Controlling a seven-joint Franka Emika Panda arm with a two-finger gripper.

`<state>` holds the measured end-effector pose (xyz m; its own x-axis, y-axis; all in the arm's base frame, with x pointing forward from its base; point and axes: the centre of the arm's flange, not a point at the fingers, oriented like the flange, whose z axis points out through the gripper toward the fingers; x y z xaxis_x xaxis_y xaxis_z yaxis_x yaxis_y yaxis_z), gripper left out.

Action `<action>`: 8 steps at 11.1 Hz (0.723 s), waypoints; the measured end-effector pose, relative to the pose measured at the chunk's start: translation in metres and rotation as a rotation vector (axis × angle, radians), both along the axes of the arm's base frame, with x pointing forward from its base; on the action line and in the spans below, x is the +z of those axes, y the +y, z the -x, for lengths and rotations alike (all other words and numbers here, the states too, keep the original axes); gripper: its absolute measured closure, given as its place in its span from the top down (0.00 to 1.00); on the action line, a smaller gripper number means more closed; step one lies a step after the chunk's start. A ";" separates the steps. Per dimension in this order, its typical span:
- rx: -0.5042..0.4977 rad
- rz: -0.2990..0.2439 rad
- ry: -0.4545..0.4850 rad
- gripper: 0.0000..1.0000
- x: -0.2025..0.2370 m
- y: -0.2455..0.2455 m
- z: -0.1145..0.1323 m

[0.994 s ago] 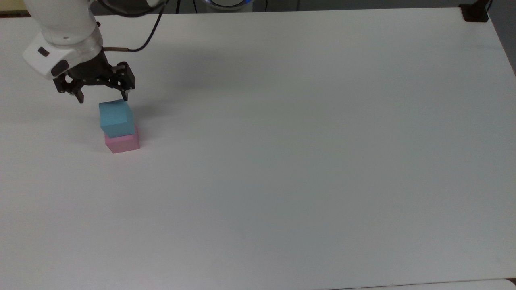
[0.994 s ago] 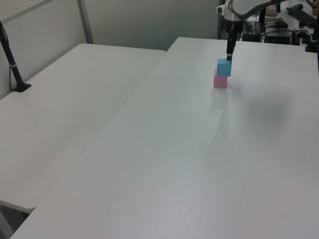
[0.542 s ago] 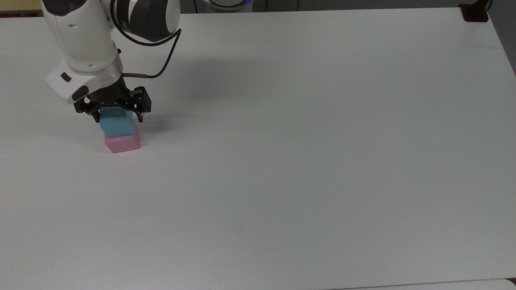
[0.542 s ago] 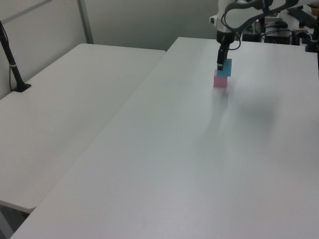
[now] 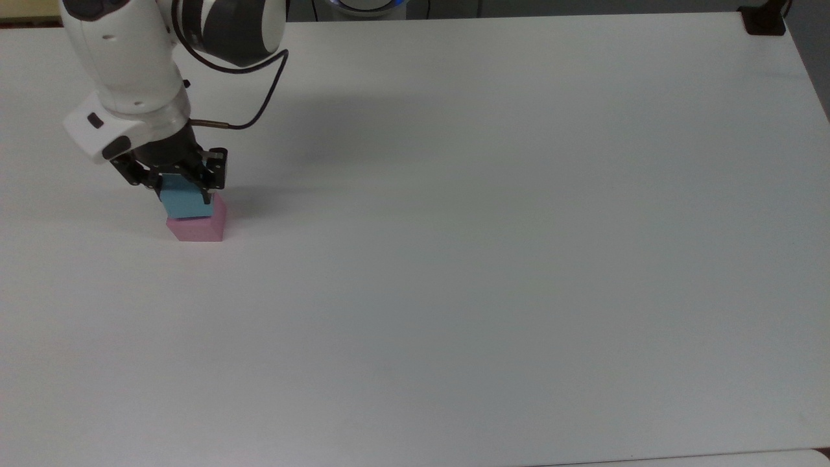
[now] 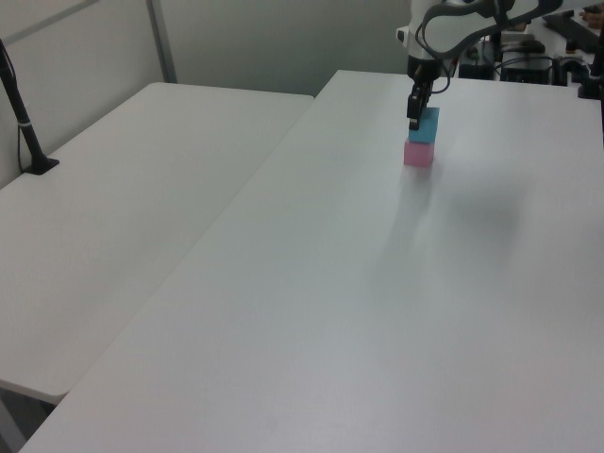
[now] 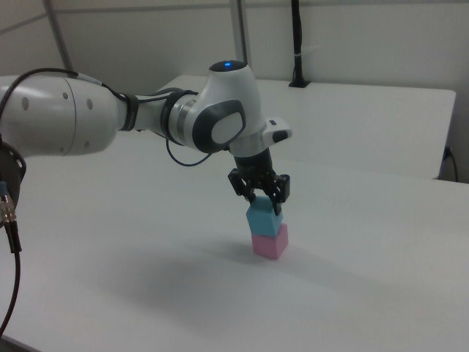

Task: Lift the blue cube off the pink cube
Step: 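Lower the open gripper onto the light-blue cube atop the pink cube, then carry the light-blue cube sideways off the pink cube and lower it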

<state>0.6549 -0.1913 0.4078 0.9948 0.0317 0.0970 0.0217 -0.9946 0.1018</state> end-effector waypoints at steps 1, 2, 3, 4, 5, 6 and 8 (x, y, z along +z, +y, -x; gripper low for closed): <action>-0.013 0.003 -0.009 0.59 0.006 -0.009 0.002; -0.023 0.006 -0.014 0.59 0.009 -0.021 0.006; -0.030 0.008 -0.014 0.59 0.011 -0.035 0.011; -0.043 0.011 -0.012 0.59 0.011 -0.055 0.018; -0.062 0.013 -0.011 0.56 0.011 -0.076 0.027; -0.078 0.016 -0.008 0.56 0.011 -0.099 0.036; -0.105 0.017 0.004 0.56 0.004 -0.134 0.052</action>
